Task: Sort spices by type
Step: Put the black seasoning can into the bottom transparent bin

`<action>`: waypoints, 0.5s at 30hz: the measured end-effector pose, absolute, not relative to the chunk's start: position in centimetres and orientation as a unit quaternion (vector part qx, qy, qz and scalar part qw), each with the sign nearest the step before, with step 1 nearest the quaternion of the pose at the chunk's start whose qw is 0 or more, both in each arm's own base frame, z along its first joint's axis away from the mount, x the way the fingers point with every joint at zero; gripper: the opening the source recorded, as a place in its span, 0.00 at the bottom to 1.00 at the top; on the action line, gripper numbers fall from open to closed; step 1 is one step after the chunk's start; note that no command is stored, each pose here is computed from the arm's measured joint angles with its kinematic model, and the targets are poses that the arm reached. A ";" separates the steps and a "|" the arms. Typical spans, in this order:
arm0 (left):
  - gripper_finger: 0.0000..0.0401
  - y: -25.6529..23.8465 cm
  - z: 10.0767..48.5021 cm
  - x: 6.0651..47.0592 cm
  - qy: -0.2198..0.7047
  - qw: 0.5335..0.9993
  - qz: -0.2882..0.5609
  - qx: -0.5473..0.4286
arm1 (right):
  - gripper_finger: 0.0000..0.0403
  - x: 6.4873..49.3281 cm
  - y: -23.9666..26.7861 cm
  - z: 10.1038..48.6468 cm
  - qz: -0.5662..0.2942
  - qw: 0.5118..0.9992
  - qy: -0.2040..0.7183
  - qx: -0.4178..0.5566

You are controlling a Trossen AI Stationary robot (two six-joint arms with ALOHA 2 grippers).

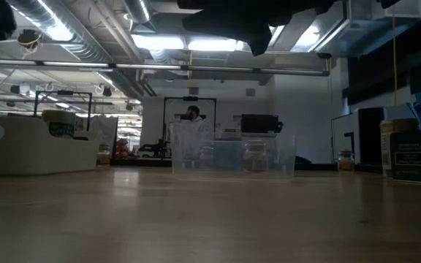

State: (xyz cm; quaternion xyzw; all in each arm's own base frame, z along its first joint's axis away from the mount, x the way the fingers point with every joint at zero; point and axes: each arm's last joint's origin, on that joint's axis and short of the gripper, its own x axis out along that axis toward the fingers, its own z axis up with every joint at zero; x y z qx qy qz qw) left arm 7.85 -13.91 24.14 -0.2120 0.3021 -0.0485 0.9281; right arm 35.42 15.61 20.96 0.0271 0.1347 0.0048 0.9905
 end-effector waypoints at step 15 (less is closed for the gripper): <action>0.29 -15.4 21.2 5.1 0.278 0.950 0.010 -0.141 | 0.42 35.4 15.5 21.0 -0.021 0.991 0.127 0.037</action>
